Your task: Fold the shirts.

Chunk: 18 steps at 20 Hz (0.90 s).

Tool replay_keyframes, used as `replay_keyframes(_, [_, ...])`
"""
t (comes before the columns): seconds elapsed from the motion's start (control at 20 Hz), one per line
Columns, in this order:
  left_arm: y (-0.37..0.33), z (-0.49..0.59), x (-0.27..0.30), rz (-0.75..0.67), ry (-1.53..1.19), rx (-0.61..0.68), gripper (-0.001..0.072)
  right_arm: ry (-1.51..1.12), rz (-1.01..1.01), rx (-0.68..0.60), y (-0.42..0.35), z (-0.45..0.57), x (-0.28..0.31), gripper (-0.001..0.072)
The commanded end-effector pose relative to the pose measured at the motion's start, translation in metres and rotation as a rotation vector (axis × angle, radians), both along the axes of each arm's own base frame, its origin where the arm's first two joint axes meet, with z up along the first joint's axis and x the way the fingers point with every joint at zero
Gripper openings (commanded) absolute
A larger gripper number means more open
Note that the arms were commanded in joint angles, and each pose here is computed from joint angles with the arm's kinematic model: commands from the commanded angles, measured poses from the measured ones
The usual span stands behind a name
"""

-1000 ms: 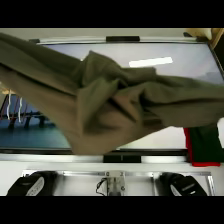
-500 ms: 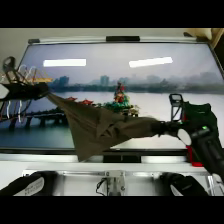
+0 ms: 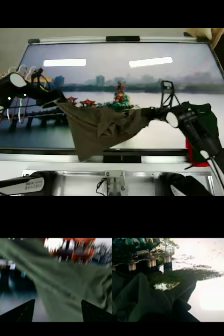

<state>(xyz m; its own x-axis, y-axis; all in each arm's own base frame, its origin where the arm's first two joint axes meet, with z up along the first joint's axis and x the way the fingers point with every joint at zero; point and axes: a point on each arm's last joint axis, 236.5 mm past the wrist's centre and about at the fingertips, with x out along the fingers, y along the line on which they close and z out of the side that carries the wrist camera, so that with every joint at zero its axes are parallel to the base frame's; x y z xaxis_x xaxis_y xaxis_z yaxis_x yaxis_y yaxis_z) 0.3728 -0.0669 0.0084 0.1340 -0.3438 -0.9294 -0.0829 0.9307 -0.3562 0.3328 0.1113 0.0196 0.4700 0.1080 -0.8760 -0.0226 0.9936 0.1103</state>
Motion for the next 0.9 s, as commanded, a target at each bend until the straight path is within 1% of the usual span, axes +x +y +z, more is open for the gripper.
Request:
replay_keyframes(0.0, [0.003, 0.012, -0.09, -0.092, 0.22, -0.01, 0.072, 0.082, 0.081, -0.13, -0.017, 0.014, -0.014, 0.0065])
replay_keyframes(0.1, [-0.011, -0.01, -0.13, -0.015, 0.223, -0.057, 0.072, 0.144, 0.083, -0.167, -0.026, 0.008, -0.027, 0.0065])
replay_keyframes(0.25, [-0.046, -0.047, -0.192, 0.081, 0.299, -0.209, 0.072, 0.165, 0.096, -0.175, -0.027, 0.007, -0.032, 0.0065])
replay_keyframes(0.35, [-0.065, -0.066, -0.208, 0.166, 0.302, -0.305, 0.072, 0.158, 0.096, -0.173, -0.026, 0.007, -0.03, 0.0065])
replay_keyframes(0.45, [-0.077, -0.086, -0.214, 0.238, 0.3, -0.347, 0.072, 0.155, 0.096, -0.172, -0.026, 0.007, -0.03, 0.0065])
replay_keyframes(0.55, [-0.086, -0.099, -0.212, 0.272, 0.278, -0.361, 0.072, 0.164, 0.096, -0.174, -0.027, 0.007, -0.032, 0.0065])
replay_keyframes(0.75, [-0.095, -0.116, -0.204, 0.298, 0.237, -0.315, 0.072, 0.174, 0.094, -0.177, -0.027, 0.006, -0.034, 0.0065])
replay_keyframes(0.85, [-0.103, -0.123, -0.199, 0.315, 0.234, -0.316, 0.072, 0.174, 0.094, -0.175, -0.027, 0.006, -0.034, 0.0066])
